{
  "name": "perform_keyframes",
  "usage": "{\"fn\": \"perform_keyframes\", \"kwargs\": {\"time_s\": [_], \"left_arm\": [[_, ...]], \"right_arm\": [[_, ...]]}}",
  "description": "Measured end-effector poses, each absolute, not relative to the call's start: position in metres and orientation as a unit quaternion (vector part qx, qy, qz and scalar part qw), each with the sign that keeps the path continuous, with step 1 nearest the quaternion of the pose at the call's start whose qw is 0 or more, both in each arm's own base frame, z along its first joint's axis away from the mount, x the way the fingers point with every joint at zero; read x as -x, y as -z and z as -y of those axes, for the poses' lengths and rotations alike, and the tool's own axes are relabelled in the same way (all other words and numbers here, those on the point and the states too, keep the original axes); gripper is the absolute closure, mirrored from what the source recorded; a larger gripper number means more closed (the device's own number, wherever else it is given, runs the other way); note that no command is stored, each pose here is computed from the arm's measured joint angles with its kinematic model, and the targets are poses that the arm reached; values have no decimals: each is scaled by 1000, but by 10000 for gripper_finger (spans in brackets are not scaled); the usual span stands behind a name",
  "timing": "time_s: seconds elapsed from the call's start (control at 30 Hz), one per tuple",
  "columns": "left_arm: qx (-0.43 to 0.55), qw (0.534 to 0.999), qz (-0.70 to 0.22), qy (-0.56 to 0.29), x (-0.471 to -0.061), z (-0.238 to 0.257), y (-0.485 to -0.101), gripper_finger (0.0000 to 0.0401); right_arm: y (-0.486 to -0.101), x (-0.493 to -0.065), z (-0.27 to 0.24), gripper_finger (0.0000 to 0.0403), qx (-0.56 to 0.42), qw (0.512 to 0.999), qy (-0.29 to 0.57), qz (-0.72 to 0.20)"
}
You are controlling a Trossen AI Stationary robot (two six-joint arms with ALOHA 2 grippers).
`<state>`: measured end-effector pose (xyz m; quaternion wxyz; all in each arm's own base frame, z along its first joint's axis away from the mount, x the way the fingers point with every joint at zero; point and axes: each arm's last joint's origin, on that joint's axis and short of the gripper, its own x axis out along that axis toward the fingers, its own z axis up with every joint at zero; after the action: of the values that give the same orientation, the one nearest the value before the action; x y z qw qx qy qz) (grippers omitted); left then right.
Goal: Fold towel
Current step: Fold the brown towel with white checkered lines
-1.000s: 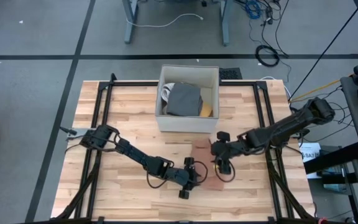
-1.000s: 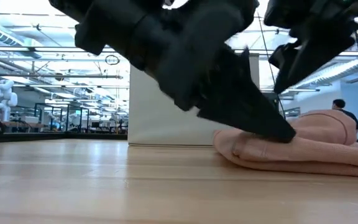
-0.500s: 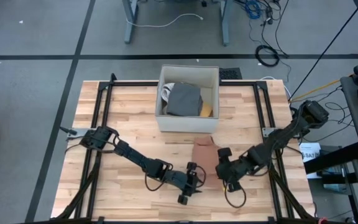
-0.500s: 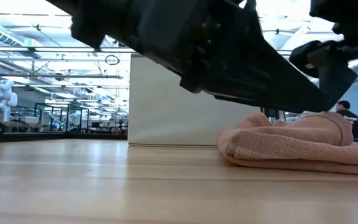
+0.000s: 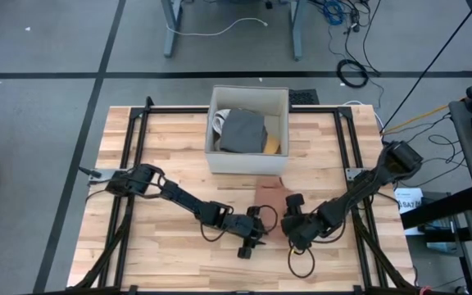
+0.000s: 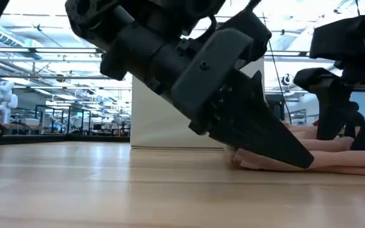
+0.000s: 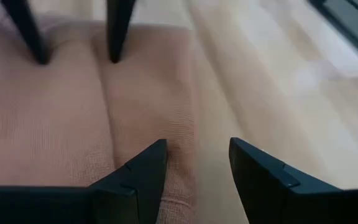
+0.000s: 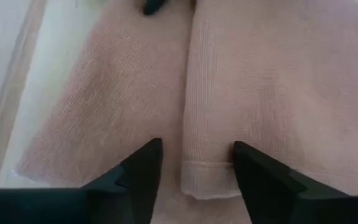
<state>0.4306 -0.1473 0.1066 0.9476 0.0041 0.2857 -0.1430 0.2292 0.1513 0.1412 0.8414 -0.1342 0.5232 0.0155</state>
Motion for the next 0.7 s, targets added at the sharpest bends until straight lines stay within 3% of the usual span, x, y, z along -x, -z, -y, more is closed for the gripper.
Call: {"fn": "perform_keyframes", "kwargs": {"time_s": [0.13, 0.33, 0.7], "left_arm": [[-3, 947, -296, 126, -431, 145, -101, 218], [-26, 938, -334, 94, -426, 142, -100, 218], [-37, 927, -365, 80, -422, 137, -97, 218]], "right_arm": [[-138, -231, -152, 252, 123, 844, -8, -522], [-142, -231, -154, 381, 106, 846, -22, -522], [-185, -254, -177, 392, 19, 876, -112, -469]]}}
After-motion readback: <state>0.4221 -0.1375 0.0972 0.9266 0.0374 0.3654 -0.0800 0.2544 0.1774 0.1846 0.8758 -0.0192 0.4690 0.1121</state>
